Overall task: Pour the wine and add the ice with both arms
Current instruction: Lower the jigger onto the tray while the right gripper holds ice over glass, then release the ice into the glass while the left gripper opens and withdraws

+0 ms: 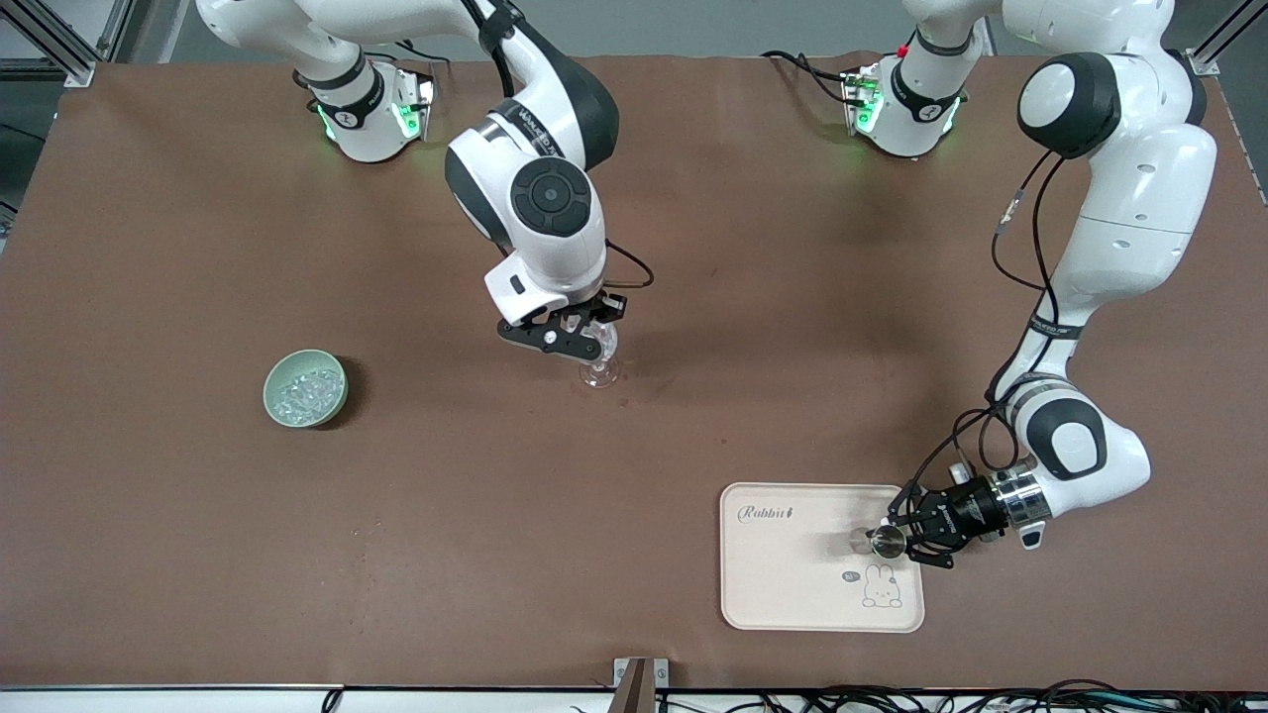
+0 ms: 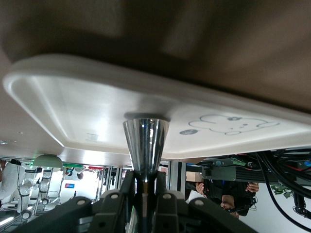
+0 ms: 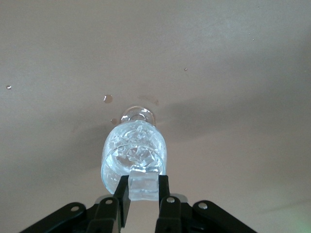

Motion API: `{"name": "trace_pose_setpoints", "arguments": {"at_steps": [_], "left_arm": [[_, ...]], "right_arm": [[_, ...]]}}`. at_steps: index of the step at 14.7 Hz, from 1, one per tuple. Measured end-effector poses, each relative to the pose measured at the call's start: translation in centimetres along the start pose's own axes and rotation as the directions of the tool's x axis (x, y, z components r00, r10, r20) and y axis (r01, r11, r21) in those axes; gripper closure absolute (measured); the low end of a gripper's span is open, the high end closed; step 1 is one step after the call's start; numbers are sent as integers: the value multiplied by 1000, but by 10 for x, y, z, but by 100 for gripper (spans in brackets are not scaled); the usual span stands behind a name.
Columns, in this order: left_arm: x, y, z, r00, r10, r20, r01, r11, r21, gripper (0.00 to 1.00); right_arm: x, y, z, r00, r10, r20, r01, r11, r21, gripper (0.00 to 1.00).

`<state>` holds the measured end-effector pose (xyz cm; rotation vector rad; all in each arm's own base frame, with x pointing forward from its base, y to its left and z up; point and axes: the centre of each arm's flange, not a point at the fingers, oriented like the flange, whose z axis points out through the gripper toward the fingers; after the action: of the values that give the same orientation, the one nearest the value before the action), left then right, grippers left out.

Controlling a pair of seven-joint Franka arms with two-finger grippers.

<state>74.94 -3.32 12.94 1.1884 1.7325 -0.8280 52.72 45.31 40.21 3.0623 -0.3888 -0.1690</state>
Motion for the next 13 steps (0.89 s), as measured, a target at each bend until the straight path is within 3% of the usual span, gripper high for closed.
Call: {"name": "trace_pose_setpoints", "arguments": {"at_steps": [2,5,7,9,11,12,13], "left_arm": [[1,0,0,1000,16,5,-16,1000,-2,79],[7,3,-8,997,79,0,-79,997,-14,70],[10,7,-18,993,116,-4,-116,993,-15,50],[8,10,-30,982,181,-53,-179,983,31,32],[6,16,-59,937,311,-157,-289,946,144,11],[-2,20,-80,896,389,-212,-346,913,215,3],[-17,25,-101,842,470,-266,-397,872,285,0]], "right_arm": [[-4,-3,-1,1000,-5,5,5,1000,5,73],[-9,-8,7,1000,-10,19,10,1000,2,73],[-9,-10,13,1000,-8,30,8,1000,-2,73],[-9,-10,16,999,-8,34,8,1000,-4,73],[-9,-11,17,999,-7,40,7,1000,-1,73],[-10,-11,17,999,-6,43,6,1000,2,73],[-10,-12,17,999,-6,45,6,1000,3,73]]}}
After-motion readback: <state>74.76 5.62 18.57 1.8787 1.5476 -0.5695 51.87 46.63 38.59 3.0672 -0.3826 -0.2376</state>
